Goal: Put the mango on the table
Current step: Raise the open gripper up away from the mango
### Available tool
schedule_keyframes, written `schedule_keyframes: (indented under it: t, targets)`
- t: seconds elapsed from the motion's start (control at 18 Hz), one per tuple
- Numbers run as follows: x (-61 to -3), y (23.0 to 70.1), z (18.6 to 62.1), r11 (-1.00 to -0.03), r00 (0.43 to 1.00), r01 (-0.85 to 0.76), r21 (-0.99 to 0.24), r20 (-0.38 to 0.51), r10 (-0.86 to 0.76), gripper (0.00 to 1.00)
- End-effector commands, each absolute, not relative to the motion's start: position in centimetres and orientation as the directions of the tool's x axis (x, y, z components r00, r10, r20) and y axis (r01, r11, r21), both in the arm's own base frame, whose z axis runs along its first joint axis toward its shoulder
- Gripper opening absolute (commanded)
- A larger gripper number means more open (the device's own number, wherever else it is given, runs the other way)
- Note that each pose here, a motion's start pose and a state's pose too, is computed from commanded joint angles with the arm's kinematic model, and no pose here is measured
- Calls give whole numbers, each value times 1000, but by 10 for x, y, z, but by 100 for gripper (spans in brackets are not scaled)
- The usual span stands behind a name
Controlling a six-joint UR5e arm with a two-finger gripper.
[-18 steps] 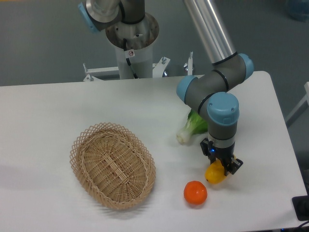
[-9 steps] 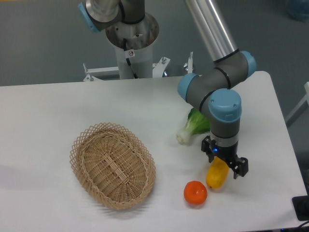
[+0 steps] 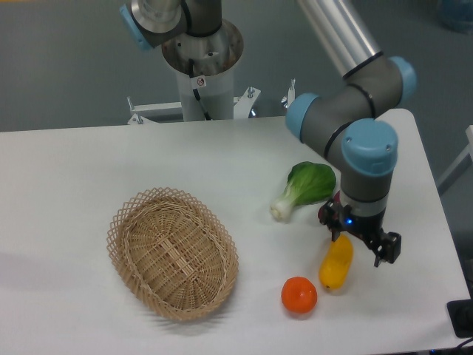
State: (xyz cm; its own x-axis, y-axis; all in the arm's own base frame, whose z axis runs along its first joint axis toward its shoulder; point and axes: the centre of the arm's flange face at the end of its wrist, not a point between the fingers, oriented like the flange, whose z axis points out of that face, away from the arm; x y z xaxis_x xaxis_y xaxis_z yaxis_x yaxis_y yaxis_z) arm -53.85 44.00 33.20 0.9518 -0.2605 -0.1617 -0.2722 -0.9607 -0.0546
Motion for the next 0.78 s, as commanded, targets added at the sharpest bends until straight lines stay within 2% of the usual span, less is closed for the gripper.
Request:
schedule_keyframes:
  t: [0.39,0.5,0.78]
  targets:
    - [-551,377,353,-922,924,-379,-84,-98,-371,100]
    - [-552,369,354,-897,901,-431,-96,-96,-423,100]
    - [-554,359,352,-897,904,-427,-111,-80,-420,100]
